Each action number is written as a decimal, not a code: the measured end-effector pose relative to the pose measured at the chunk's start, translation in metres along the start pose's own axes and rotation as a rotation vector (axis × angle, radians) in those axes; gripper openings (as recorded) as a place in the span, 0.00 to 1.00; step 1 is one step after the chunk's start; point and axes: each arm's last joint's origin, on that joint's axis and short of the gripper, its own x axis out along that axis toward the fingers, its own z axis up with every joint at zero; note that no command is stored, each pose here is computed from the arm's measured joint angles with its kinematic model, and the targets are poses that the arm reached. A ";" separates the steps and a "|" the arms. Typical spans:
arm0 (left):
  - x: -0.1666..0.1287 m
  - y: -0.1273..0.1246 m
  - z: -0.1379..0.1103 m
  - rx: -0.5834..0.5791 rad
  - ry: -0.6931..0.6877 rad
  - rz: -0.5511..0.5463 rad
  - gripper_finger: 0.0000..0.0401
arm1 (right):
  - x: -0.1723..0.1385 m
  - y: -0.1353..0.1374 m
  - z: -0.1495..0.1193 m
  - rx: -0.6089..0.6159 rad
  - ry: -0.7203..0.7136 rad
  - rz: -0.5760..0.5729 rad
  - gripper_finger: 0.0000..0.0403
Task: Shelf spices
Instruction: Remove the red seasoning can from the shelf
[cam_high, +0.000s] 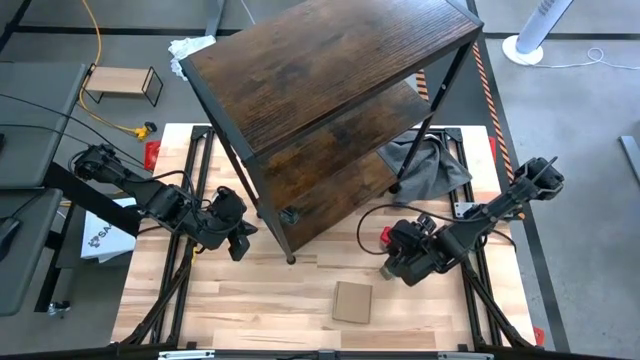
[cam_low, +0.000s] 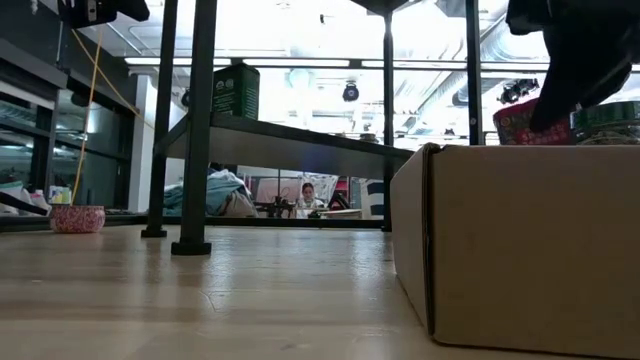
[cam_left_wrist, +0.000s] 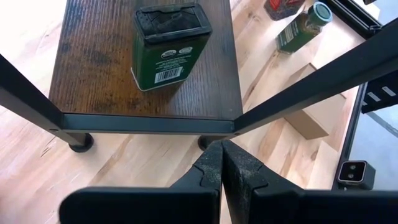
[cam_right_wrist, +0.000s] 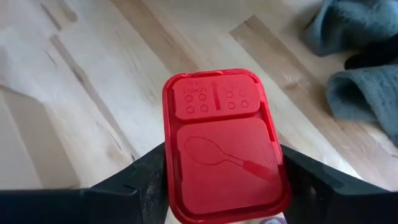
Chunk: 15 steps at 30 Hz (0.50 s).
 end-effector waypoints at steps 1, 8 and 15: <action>0.000 0.000 0.000 0.000 -0.002 0.001 0.00 | 0.000 0.000 0.001 -0.003 0.006 0.000 0.58; 0.000 0.000 0.000 0.000 -0.009 0.005 0.00 | 0.005 -0.003 0.008 0.000 0.001 -0.015 0.58; 0.000 0.000 0.000 0.000 -0.009 0.006 0.00 | 0.006 -0.003 0.011 0.001 -0.025 -0.014 0.59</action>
